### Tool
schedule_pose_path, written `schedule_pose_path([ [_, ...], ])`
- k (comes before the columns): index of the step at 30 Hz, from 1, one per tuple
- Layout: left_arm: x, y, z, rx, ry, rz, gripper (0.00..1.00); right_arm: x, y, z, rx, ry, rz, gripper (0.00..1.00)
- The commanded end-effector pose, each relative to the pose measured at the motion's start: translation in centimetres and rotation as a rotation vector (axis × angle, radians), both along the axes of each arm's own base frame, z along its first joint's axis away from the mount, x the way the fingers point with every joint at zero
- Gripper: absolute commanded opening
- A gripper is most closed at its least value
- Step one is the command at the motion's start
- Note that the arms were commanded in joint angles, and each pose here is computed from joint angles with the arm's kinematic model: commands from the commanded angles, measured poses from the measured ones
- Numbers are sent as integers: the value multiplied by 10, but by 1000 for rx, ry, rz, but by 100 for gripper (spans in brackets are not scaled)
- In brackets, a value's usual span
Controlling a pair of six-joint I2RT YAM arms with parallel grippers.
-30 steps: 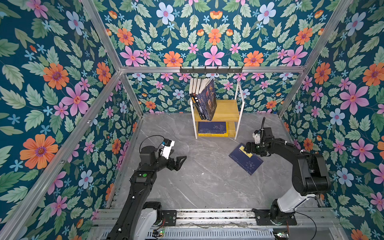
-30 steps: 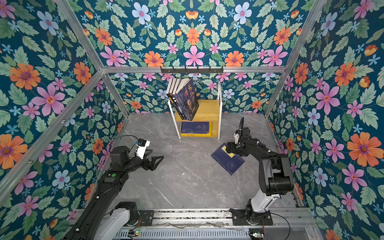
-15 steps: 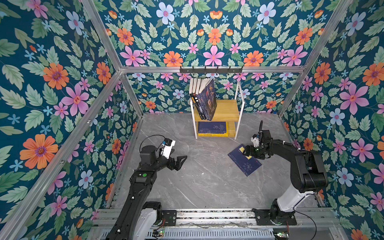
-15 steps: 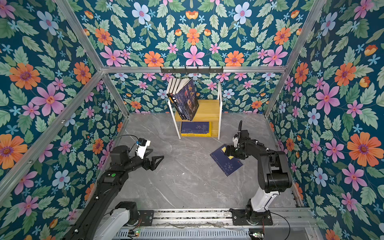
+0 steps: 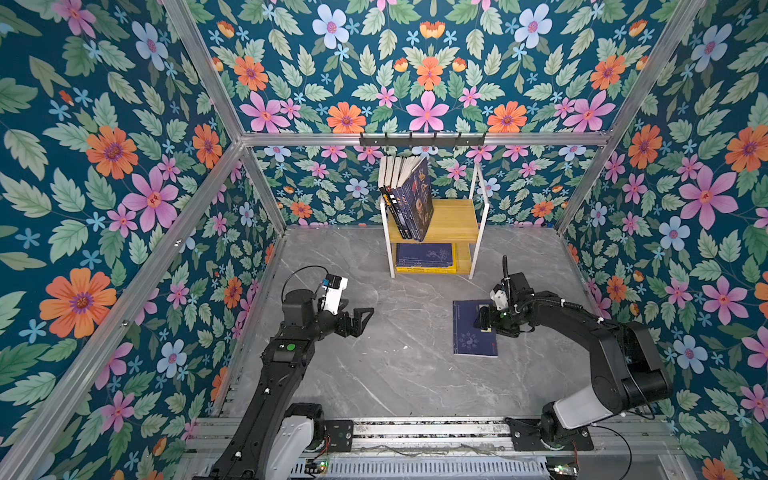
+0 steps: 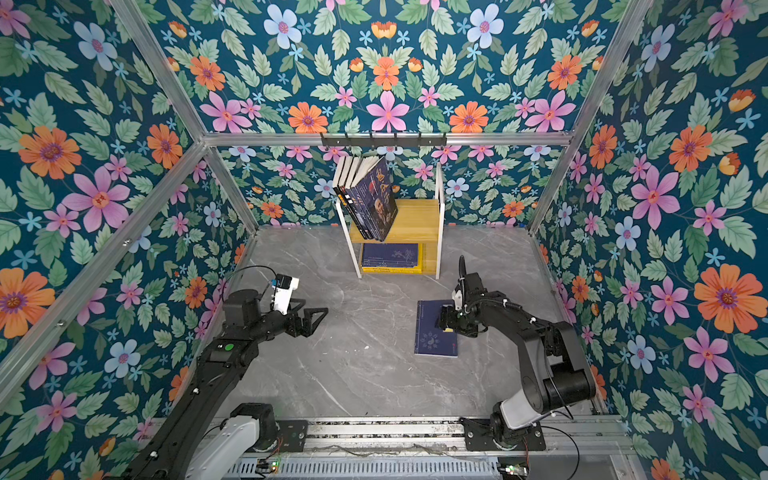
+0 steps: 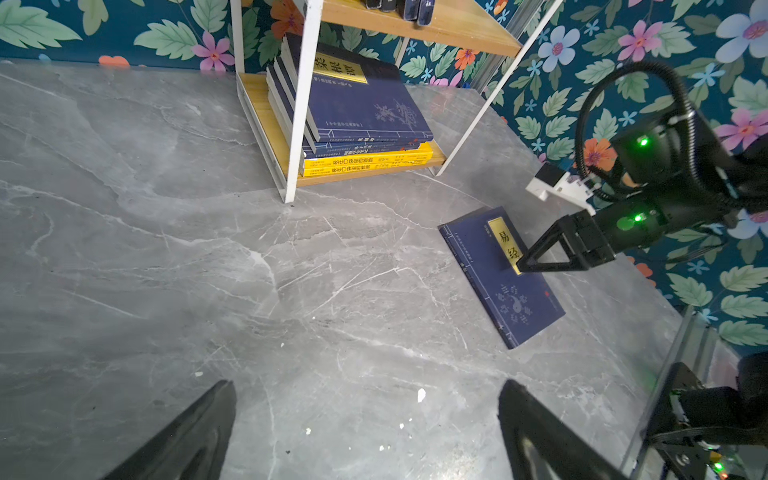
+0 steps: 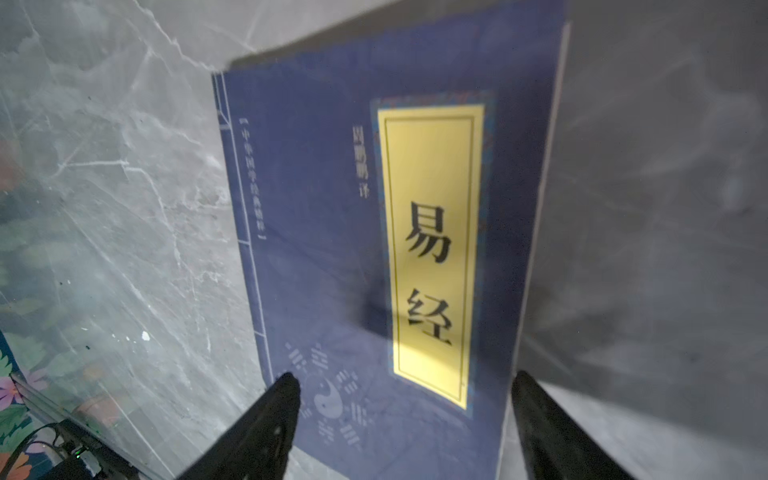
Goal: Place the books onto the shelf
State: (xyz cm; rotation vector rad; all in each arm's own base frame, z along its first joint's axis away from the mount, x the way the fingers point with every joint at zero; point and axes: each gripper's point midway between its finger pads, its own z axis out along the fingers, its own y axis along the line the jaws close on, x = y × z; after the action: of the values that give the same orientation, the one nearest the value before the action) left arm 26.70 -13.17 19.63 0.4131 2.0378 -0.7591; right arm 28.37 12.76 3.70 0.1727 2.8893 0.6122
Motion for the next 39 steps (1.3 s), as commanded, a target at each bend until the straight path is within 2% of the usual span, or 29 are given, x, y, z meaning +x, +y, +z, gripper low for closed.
schedule_pose_path([
  [1, 0, -7, 0, -52, 20, -12, 97, -4, 4, -5, 9, 14, -68, 79],
  [9, -3, -23, -15, -129, 121, -57, 95, -12, 1, -22, -20, -3, -128, 77],
  [17, -4, -28, -33, -208, 237, -49, 93, -11, 44, -37, -82, 2, 1, 73],
  [21, -1, -26, -48, -189, 294, -22, 90, -12, 69, -50, -131, 14, 67, 72],
  [27, -3, -27, -74, -242, 445, 22, 86, -19, 108, -62, -137, 27, 109, 71],
  [35, -5, -24, -99, -268, 544, 87, 85, -39, 148, -66, -148, 8, 164, 70],
  [39, -2, -13, -117, -225, 562, 168, 82, -42, 160, -71, -143, 3, 181, 69],
])
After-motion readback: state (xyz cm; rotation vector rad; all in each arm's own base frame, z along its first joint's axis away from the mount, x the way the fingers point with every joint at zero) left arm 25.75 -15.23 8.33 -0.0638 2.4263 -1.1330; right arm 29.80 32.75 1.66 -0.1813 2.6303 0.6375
